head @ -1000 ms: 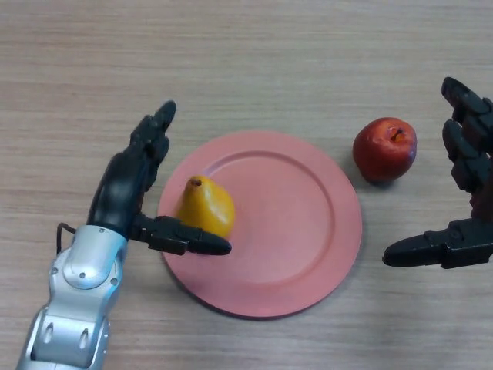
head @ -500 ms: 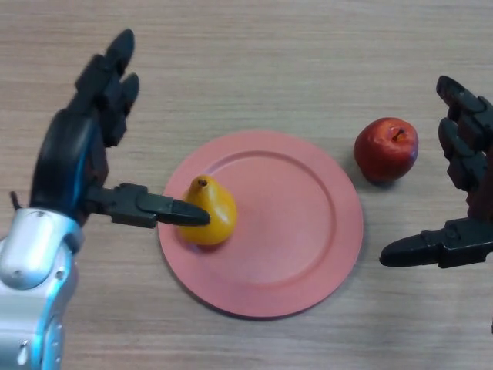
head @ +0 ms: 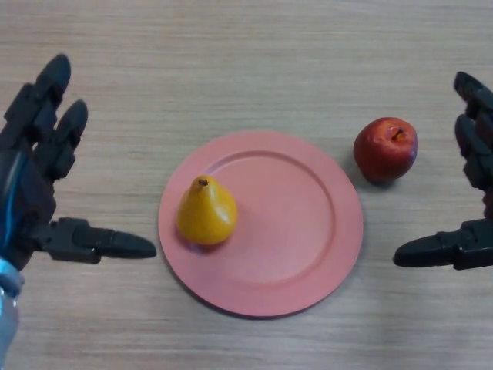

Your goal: Pick up the yellow pear and place it on the plate

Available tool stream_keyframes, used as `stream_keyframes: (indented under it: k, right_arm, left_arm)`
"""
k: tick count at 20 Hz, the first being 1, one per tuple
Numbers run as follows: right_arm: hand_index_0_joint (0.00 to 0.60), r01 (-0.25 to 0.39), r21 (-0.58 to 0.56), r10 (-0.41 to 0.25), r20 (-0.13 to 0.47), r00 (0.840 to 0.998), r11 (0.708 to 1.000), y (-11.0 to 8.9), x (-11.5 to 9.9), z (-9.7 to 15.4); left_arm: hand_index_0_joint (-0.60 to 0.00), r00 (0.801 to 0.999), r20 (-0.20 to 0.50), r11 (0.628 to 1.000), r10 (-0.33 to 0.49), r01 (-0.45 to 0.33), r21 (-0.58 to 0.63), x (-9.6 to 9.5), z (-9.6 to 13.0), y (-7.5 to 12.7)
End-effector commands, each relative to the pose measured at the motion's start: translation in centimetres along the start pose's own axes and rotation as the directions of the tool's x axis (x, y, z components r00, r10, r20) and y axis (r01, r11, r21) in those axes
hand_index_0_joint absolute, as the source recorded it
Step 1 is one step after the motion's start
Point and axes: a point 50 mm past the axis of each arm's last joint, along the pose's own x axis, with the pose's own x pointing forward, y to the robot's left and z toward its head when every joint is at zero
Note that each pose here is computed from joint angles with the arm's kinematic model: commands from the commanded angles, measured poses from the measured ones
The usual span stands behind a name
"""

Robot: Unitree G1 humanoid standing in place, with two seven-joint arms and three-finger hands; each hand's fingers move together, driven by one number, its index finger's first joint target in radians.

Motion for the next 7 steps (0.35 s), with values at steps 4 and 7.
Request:
stream_keyframes:
  k: [4,7]
  right_arm:
    - [0.000,0.035,-0.044,-0.025,0.199,0.980,0.998,-1.20,-0.44,3.54]
    - [0.000,0.025,-0.025,-0.020,0.180,0.983,0.999,-1.22,-0.35,3.31]
  left_arm:
    - [0.000,0.987,0.163,0.999,0.000,-0.008,0.047,-0.79,3.41,1.45]
    - [0.000,0.987,0.163,0.999,-0.013,0.007,0.038,-1.07,3.48,1.50]
